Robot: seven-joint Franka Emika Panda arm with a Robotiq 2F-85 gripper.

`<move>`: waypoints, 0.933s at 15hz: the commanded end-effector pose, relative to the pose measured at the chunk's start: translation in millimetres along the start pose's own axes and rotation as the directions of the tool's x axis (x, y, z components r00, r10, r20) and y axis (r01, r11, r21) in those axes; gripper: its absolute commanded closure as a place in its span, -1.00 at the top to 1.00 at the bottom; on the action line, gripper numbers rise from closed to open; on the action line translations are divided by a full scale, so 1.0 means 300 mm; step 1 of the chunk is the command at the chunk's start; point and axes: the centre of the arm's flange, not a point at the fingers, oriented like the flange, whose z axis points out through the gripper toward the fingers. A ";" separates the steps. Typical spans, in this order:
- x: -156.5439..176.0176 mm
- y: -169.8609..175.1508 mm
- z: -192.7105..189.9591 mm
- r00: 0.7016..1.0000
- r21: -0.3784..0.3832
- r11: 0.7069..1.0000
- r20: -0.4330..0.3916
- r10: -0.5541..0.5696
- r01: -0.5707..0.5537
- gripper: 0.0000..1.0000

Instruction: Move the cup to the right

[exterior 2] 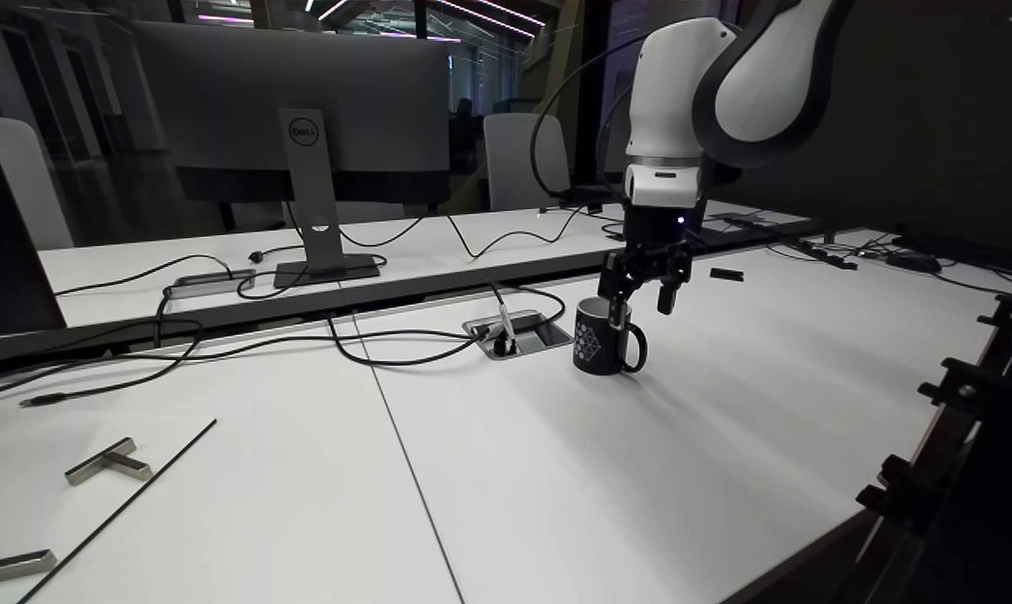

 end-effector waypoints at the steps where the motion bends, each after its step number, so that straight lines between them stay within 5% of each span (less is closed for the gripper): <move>1: 0.000 -0.001 0.000 1.000 0.000 1.000 0.000 0.001 -0.001 1.00; 4: 0.000 -0.002 0.000 1.000 0.000 1.000 0.000 0.001 -0.001 1.00; 7: 0.001 -0.013 -0.003 1.000 0.002 1.000 0.015 0.005 -0.005 0.75; 8: 0.002 -0.021 -0.004 1.000 0.004 1.000 0.020 0.002 -0.002 0.40; 9: 0.002 -0.030 -0.006 1.000 0.008 1.000 0.024 -0.001 0.001 0.25; 11: -0.001 -0.044 -0.009 1.000 0.009 1.000 0.028 0.000 0.000 0.78; 14: -0.009 -0.053 -0.013 0.999 0.015 1.000 0.036 -0.008 0.007 0.99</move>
